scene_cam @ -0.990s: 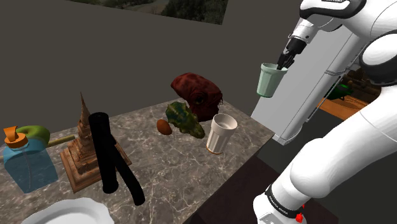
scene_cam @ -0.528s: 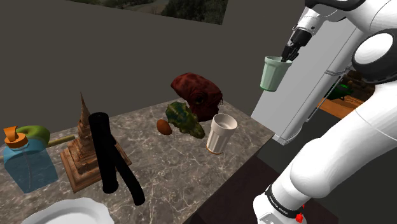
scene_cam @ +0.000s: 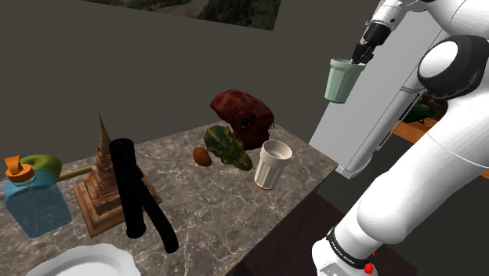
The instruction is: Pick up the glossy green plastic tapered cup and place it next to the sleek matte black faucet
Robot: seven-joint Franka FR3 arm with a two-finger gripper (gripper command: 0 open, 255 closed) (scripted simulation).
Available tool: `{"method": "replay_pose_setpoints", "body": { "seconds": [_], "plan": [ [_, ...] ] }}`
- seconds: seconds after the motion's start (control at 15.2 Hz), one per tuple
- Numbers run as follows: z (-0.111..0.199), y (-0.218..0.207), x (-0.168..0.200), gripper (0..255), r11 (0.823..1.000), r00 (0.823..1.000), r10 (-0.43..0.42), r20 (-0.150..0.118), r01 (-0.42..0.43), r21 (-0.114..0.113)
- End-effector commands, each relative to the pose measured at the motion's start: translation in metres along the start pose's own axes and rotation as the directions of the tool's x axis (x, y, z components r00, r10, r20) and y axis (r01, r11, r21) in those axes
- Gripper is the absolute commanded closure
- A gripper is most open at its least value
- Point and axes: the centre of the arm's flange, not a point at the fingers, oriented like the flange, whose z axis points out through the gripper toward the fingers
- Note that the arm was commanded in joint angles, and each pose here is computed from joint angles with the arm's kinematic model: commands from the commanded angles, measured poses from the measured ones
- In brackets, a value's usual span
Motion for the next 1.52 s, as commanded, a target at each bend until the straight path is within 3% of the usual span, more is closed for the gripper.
{"method": "replay_pose_setpoints", "body": {
  "seconds": [0.0, 0.46, 1.45],
  "plan": [
    [-0.011, -0.003, 0.000, 255, 1.000, 1.000, -0.001, 0.000, 0.001, 0.000],
    [-0.046, -0.012, 0.001, 255, 1.000, 1.000, -0.001, 0.000, 0.001, 0.000],
    [0.003, -0.201, -0.034, 255, 1.000, 1.000, -0.001, 0.000, 0.001, 0.000]
  ]
}}
